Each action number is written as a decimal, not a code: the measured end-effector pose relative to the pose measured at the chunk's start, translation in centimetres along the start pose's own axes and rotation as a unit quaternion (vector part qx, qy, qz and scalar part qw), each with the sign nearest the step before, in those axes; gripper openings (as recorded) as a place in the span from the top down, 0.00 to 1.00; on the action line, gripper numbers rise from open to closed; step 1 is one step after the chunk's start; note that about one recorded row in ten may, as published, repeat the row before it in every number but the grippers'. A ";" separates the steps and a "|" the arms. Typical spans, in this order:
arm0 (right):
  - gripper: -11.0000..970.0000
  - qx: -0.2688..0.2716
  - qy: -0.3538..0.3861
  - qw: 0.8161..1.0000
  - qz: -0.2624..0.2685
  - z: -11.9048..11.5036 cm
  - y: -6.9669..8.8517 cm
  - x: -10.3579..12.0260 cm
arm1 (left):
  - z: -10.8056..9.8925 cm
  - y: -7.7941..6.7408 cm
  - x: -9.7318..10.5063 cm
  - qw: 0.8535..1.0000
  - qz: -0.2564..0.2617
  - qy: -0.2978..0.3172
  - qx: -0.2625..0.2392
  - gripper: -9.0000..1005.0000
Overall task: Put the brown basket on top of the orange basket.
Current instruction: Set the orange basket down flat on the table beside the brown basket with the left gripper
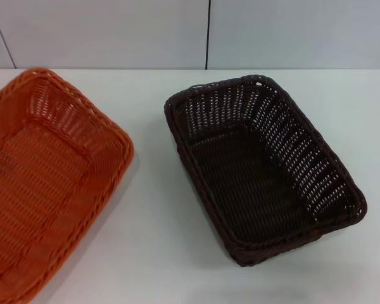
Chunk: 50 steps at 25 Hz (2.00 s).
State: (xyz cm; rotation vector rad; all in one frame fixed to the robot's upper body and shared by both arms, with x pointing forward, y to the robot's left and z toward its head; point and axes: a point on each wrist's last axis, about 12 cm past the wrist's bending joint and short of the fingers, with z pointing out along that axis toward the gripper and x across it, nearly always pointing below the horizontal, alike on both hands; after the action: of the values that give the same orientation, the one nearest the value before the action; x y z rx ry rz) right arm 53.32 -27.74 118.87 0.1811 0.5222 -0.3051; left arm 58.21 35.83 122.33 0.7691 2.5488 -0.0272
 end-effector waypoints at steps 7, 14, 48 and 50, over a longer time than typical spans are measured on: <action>0.30 0.008 0.000 1.000 0.002 -0.2 -0.3 -0.4 | -0.8 -0.3 -0.6 0.995 0.088 0.021 0.043 0.84; 0.30 0.006 0.002 1.000 0.004 -0.5 -0.3 -0.6 | -1.6 -0.7 -1.6 0.979 0.165 -0.009 0.119 0.84; 0.30 -0.003 -0.007 1.000 -0.016 -2.6 -2.6 -2.7 | 4.8 -10.5 -13.7 0.895 0.386 0.041 0.219 0.84; 0.30 -0.006 -0.005 1.000 -0.019 -2.8 -2.7 -2.7 | 5.1 -11.4 -14.7 0.894 0.391 0.033 0.217 0.84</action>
State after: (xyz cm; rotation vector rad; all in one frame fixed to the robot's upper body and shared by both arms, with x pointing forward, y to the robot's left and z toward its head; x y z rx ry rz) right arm 48.92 -28.90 117.66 0.1578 0.5169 -0.3390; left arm 65.13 17.90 123.08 1.9431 2.1190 -0.3171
